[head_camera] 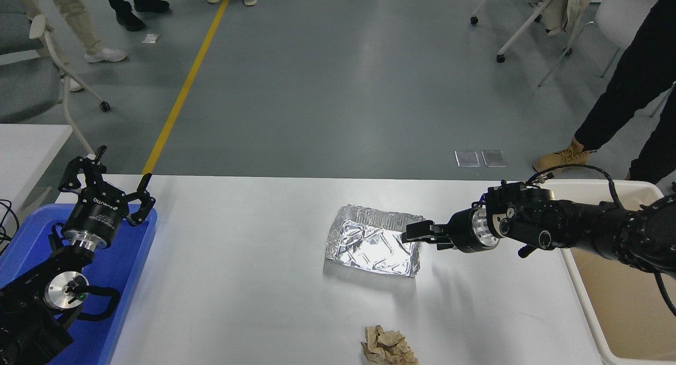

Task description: Clean the table surface

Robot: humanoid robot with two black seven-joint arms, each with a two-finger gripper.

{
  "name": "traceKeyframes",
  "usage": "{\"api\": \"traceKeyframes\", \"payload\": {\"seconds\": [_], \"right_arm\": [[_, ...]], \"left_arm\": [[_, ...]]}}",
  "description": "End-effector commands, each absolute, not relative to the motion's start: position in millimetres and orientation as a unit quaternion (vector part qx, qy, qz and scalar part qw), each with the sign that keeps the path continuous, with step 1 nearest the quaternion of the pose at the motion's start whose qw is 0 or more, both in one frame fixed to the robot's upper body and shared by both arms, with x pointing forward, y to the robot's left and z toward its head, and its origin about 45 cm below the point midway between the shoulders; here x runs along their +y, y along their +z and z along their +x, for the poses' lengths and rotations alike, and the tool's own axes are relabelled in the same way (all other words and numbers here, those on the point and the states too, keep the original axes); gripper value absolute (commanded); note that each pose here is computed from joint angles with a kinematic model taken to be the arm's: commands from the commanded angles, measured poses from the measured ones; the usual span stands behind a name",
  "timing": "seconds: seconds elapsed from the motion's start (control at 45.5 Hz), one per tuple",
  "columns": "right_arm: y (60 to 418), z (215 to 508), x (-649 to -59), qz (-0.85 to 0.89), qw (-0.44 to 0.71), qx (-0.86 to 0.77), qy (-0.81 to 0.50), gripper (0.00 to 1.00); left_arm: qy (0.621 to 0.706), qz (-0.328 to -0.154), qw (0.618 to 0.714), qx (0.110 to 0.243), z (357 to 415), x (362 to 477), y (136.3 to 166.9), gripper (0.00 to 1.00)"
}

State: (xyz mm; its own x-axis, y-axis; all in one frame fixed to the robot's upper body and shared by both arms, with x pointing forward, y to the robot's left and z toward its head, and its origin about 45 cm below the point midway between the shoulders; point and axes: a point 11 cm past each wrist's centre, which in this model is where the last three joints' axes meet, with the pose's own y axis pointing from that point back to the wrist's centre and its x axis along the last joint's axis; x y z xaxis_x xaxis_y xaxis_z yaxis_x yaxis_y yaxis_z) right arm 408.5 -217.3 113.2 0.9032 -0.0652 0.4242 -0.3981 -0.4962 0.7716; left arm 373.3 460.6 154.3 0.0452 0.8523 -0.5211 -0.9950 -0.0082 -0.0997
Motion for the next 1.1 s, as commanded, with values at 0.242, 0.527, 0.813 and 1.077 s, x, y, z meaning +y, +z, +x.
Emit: {"api": "traceKeyframes", "payload": {"seconds": [0.242, 0.527, 0.813, 1.077], "right_arm": [[97, 409, -211, 0.840, 0.484, -0.151, 0.194, 0.94], [93, 407, -216, 0.832, 0.495, -0.142, 0.206, 0.86], [90, 409, -214, 0.829, 0.496, -0.145, 0.213, 0.83], [85, 405, -212, 0.828, 0.499, -0.135, 0.215, 0.79]], "left_arm": [[0.6732, -0.226, 0.6862, 0.157, 373.3, 460.7, 154.3, 1.00], [0.6732, -0.226, 0.6862, 0.157, 373.3, 460.7, 154.3, 1.00], [0.6732, -0.226, 0.6862, 0.157, 373.3, 460.7, 154.3, 1.00], [0.6729, -0.227, 0.6863, 0.158, 373.4, 460.0, 153.9, 1.00]]}}
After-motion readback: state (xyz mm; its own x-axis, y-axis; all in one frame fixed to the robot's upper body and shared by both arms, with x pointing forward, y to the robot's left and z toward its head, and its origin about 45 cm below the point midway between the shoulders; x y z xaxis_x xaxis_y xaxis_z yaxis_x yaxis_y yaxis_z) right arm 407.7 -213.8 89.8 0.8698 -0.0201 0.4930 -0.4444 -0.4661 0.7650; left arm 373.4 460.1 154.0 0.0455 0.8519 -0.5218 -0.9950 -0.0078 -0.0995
